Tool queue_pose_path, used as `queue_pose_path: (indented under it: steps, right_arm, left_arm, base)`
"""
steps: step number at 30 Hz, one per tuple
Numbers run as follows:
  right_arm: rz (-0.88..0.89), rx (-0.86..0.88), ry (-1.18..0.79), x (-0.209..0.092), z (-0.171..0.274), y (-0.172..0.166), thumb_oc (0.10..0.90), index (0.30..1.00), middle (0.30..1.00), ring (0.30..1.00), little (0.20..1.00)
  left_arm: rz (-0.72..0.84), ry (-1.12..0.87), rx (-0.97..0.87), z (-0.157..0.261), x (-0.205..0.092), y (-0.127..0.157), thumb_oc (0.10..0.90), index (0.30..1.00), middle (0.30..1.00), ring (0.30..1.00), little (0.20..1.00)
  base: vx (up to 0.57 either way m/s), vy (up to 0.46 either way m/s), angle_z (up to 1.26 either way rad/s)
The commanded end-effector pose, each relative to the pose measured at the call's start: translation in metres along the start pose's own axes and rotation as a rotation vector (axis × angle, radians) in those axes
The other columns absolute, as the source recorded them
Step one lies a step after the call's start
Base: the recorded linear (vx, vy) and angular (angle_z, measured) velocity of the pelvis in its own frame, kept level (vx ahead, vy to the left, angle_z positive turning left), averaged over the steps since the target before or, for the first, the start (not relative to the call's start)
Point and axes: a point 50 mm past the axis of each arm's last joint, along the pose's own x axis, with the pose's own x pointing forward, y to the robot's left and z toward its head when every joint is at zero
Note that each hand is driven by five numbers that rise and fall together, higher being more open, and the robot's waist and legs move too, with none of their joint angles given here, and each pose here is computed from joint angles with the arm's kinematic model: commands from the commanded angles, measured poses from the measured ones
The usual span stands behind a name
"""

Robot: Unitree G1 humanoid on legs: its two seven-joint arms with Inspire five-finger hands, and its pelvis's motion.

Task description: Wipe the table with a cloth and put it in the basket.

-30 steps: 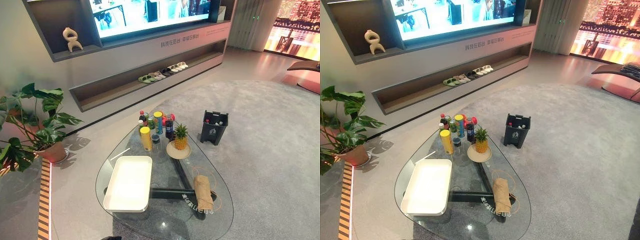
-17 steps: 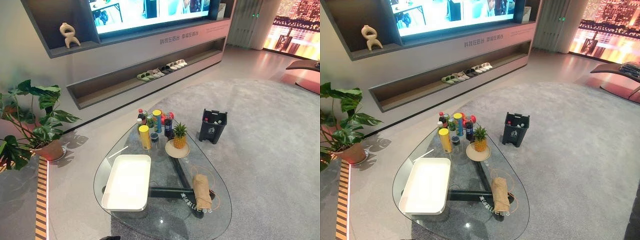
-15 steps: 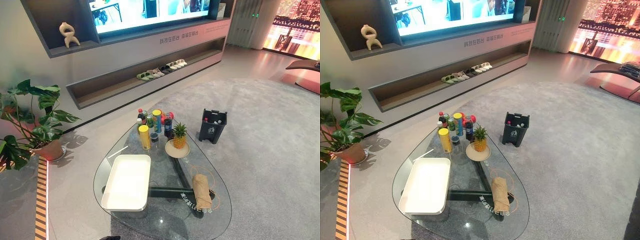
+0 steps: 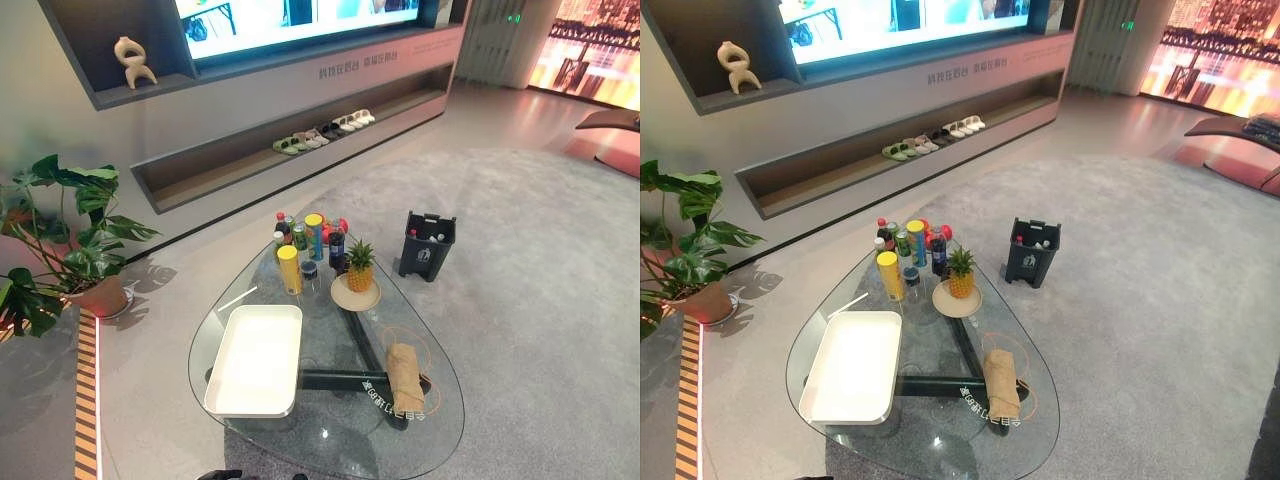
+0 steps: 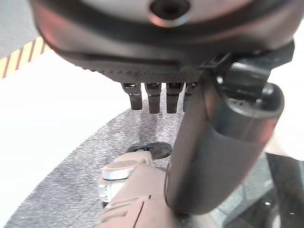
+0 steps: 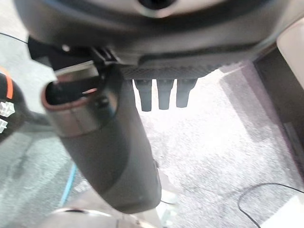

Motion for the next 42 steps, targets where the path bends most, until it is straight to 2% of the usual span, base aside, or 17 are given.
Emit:
queue_pose_path:
  steps: [1, 8, 11, 21, 32, 42]
  right_arm:
    - [-0.128, 0.045, -0.031, -0.005, 0.020, -0.035, 0.800, 0.900, 0.900, 0.900, 0.900]
    - [-0.224, 0.141, -0.093, -0.014, 0.041, -0.070, 0.800, 0.900, 0.900, 0.900, 0.900]
    - [-0.249, 0.178, -0.113, -0.018, 0.048, -0.080, 0.800, 0.900, 0.900, 0.900, 0.900]
    - [-0.273, 0.236, -0.286, -0.031, 0.089, -0.087, 0.800, 0.900, 0.900, 0.900, 0.900]
    - [-0.330, 0.258, -0.369, -0.041, 0.109, -0.097, 0.800, 0.900, 0.900, 0.900, 0.900]
    - [-0.343, 0.283, -0.374, -0.041, 0.104, -0.102, 0.800, 0.900, 0.900, 0.900, 0.900]
  left_arm:
    - [0.056, -0.074, -0.054, 0.031, 0.000, 0.014, 0.800, 0.900, 0.900, 0.900, 0.900]
    - [0.155, -0.215, -0.177, 0.077, -0.011, 0.052, 0.800, 0.900, 0.900, 0.900, 0.900]
    - [0.150, -0.286, -0.202, 0.094, -0.015, 0.058, 0.800, 0.900, 0.900, 0.900, 0.900]
    - [0.128, -0.439, -0.199, 0.133, -0.024, 0.053, 0.800, 0.900, 0.900, 0.900, 0.900]
    - [0.127, -0.464, -0.201, 0.142, -0.027, 0.052, 0.800, 0.900, 0.900, 0.900, 0.900]
    - [0.131, -0.455, -0.192, 0.135, -0.025, 0.055, 0.800, 0.900, 0.900, 0.900, 0.900]
  base:
    - [-0.15, 0.007, -0.01]
    - [-0.21, -0.017, 0.00]
    - [-0.14, -0.010, 0.07]
    - [-0.12, -0.009, 0.06]
    - [-0.02, -0.018, -0.04]
    - [0.01, -0.010, 0.01]
